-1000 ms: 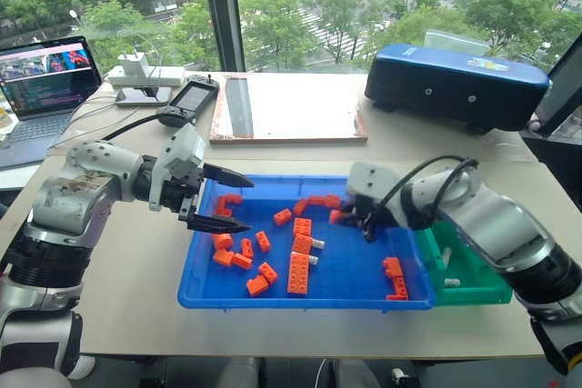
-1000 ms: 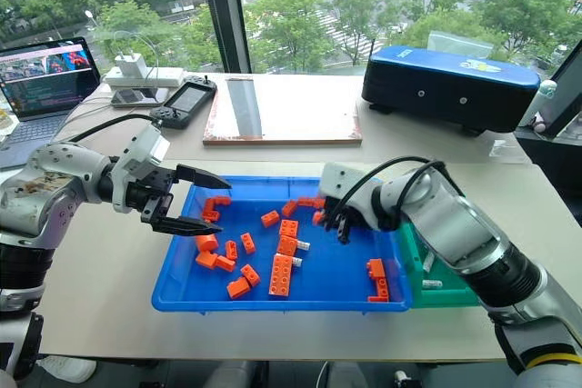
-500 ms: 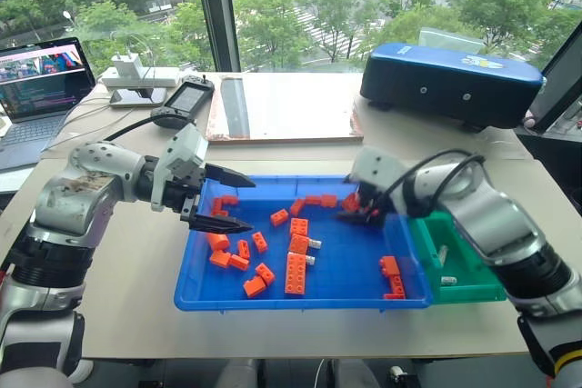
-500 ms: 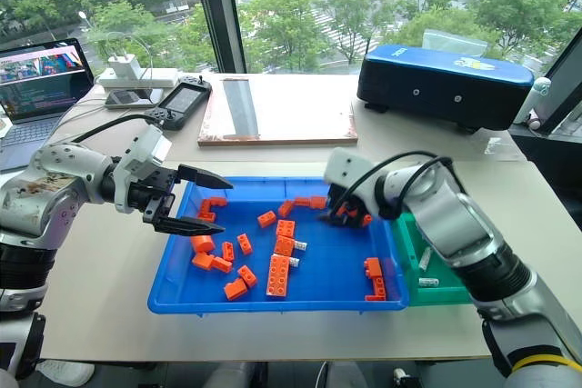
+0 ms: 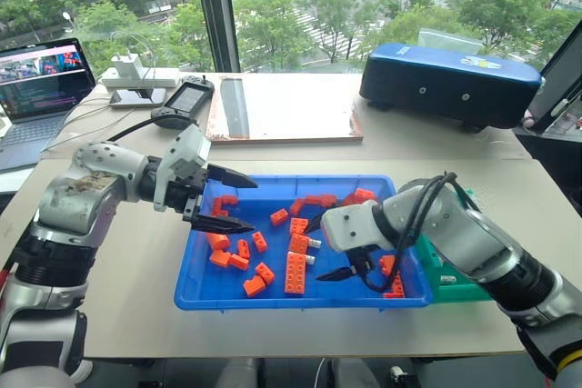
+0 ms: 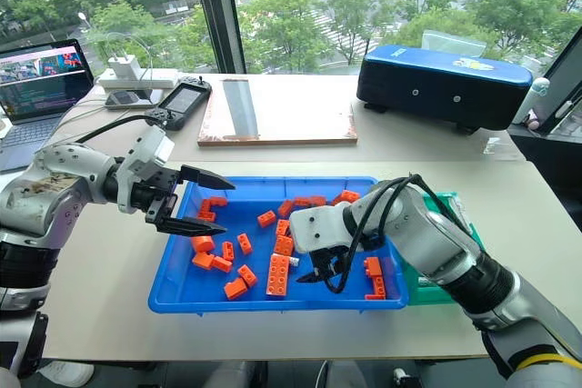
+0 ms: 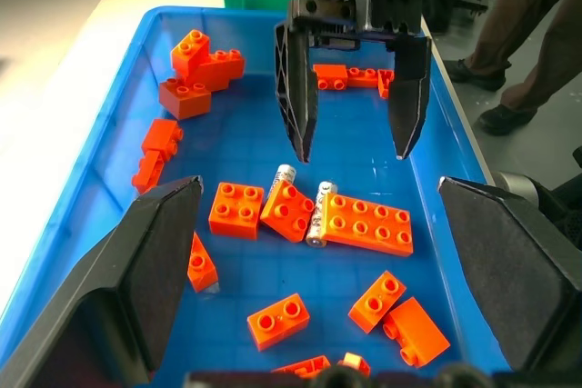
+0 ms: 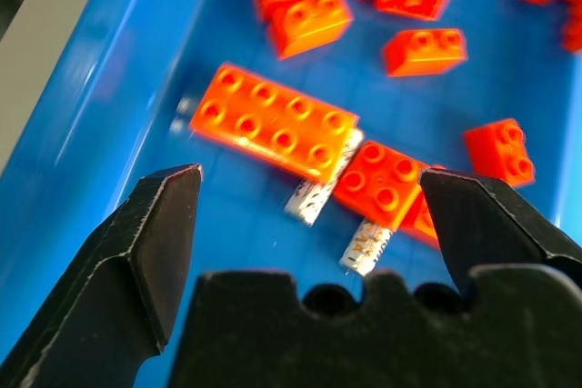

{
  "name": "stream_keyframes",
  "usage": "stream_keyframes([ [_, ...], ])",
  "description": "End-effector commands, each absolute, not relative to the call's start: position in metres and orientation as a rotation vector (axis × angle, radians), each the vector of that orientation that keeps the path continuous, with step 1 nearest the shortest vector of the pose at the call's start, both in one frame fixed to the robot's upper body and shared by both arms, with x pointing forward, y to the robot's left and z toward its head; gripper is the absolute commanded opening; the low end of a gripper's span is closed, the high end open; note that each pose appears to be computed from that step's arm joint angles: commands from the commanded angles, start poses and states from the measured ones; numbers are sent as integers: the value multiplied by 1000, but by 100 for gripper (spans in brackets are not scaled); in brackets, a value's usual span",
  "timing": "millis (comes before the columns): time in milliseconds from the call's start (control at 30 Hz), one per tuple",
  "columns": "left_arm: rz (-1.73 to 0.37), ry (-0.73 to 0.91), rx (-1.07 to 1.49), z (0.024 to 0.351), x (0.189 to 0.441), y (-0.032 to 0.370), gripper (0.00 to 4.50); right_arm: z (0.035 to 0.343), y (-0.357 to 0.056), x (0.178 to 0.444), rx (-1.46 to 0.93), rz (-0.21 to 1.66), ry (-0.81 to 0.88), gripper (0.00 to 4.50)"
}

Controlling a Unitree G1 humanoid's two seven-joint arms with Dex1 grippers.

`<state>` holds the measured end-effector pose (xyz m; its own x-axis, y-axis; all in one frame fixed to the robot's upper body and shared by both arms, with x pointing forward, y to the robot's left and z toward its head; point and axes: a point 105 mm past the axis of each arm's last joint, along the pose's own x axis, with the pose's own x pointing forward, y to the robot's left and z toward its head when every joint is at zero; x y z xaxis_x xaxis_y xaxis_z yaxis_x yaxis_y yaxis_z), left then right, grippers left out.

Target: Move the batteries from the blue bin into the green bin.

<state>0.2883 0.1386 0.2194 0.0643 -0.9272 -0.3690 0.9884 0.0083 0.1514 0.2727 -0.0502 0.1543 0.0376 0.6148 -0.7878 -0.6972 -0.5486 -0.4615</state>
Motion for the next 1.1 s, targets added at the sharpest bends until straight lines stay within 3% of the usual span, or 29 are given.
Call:
stream_keyframes([
  [33, -1494, 147, 445, 227, 285, 140, 450, 155, -44, 277, -1478, 1779, -4, 444],
  [233, -1449, 160, 437, 226, 277, 147, 450, 143, -26, 286, -1552, 1883, -88, 444],
  [600, -1414, 170, 430, 226, 272, 151, 450, 137, -13, 278, -1565, 1990, -153, 444],
  [700, -1416, 166, 431, 227, 273, 150, 450, 130, -10, 276, -1562, 2010, -144, 370],
  [933, -1424, 162, 431, 227, 273, 148, 450, 120, -9, 279, -1570, 2011, -112, 132],
  [1100, -1427, 160, 429, 226, 274, 147, 450, 123, -10, 278, -1564, 2008, -111, 132],
])
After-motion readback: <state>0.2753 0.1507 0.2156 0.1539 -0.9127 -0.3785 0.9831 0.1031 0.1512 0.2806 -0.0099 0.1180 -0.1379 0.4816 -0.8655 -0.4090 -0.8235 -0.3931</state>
